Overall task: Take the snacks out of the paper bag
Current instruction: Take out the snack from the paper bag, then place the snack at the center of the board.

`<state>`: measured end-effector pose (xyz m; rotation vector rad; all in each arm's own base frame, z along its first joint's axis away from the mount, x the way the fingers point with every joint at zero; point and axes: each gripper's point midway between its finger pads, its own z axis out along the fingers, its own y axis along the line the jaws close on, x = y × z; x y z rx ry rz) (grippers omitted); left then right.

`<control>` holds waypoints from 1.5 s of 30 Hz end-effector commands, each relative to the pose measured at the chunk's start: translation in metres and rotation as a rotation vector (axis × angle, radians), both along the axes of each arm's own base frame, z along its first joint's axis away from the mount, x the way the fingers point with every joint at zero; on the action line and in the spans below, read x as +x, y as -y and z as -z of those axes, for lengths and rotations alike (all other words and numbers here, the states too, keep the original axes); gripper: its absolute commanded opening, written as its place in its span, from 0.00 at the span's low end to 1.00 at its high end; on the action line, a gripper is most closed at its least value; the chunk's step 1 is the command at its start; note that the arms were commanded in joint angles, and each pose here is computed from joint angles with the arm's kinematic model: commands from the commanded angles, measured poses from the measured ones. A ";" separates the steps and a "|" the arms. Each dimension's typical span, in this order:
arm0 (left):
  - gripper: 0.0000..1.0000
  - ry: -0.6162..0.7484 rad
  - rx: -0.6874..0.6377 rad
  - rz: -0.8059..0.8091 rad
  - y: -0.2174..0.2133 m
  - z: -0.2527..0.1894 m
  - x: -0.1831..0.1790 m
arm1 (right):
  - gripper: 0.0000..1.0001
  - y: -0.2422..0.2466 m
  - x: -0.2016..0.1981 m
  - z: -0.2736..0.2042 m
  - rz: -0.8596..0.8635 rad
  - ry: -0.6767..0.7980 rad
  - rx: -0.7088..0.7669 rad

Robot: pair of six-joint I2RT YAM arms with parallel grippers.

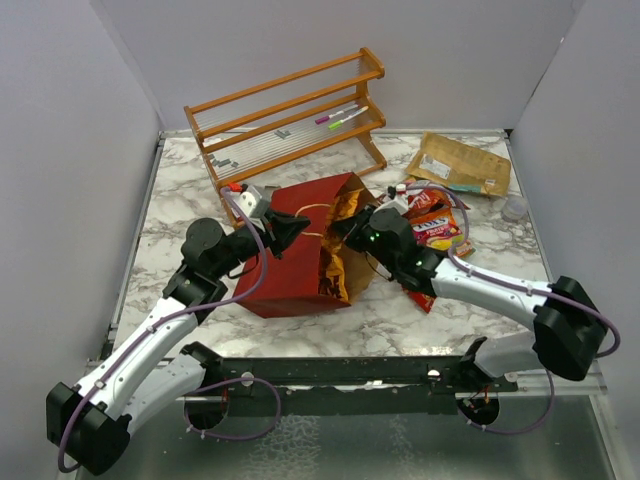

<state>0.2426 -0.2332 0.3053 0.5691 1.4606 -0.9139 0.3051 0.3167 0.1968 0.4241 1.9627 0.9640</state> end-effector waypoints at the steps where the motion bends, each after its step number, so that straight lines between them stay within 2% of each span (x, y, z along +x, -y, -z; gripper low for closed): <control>1: 0.00 0.013 0.016 -0.038 -0.004 0.003 0.003 | 0.01 0.029 -0.001 -0.019 0.077 0.076 -0.038; 5: 0.00 0.012 0.019 -0.060 -0.006 0.002 0.008 | 0.01 0.053 -0.001 -0.046 0.125 0.195 -0.102; 13: 0.00 -0.020 0.100 -0.183 -0.019 0.013 0.030 | 0.01 0.118 -0.009 -0.146 0.269 0.510 -0.229; 18: 0.00 -0.002 0.109 -0.200 -0.023 0.017 0.031 | 0.01 0.152 -0.009 -0.186 0.392 0.610 -0.362; 24: 0.00 0.014 0.122 -0.158 -0.019 0.021 0.024 | 0.01 0.194 -0.001 -0.233 0.641 0.713 -0.538; 28: 0.00 0.026 0.129 -0.138 -0.017 0.021 0.022 | 0.01 0.221 0.042 -0.234 0.771 0.680 -0.635; 36: 0.00 0.071 0.157 -0.071 -0.014 0.025 0.009 | 0.01 0.268 0.144 -0.211 0.882 0.598 -0.496; 41: 0.00 0.078 0.221 0.137 0.000 0.045 -0.025 | 0.01 0.307 0.203 -0.181 0.941 0.538 -0.312; 45: 0.00 0.052 0.275 0.223 -0.003 0.069 -0.048 | 0.01 0.333 0.240 -0.162 0.987 0.533 -0.221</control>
